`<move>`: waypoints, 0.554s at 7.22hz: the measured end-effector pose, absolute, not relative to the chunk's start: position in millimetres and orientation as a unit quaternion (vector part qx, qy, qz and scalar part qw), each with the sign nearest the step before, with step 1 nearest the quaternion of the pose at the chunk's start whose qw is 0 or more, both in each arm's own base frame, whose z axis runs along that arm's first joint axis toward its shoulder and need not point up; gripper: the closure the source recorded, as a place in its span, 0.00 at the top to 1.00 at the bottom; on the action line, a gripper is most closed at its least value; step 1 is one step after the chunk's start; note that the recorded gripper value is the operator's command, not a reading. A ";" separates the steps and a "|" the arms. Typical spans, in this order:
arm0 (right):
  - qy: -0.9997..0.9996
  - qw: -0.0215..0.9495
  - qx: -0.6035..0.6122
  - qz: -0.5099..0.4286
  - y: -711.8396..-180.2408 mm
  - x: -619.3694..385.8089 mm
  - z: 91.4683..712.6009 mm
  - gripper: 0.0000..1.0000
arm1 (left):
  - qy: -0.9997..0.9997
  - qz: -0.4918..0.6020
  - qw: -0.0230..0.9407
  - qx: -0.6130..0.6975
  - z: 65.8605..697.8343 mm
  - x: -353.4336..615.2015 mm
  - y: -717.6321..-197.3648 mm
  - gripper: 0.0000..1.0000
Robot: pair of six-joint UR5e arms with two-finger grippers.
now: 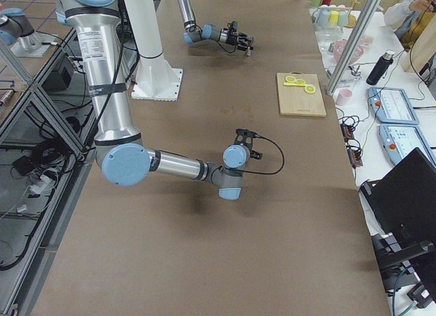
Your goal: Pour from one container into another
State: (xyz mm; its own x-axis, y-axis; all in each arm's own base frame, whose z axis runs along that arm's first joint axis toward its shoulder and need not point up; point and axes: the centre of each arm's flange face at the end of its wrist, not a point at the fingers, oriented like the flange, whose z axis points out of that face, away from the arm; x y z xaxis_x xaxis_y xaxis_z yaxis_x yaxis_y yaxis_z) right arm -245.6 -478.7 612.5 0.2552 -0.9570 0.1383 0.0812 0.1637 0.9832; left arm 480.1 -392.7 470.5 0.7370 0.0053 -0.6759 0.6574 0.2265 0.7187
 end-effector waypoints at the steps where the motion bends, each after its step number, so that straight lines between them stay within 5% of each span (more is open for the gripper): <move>1: -0.443 0.620 0.497 -0.416 -482.8 -237.9 608.9 1.00 | 0.282 -0.229 0.725 0.585 467.6 478.5 -391.5 0.99; 4: -0.448 0.618 0.505 -0.403 -486.9 -217.4 591.4 1.00 | 0.279 -0.233 0.716 0.596 466.5 474.8 -371.6 0.99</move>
State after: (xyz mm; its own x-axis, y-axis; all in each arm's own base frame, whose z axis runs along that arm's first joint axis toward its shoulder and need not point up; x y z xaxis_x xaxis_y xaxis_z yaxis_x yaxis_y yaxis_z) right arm -217.4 -486.9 591.4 0.2738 -0.9504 0.1474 0.0443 0.1656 0.9852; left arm 474.8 -371.6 466.5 0.7359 -0.0024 -0.6771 0.6662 0.1811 0.7234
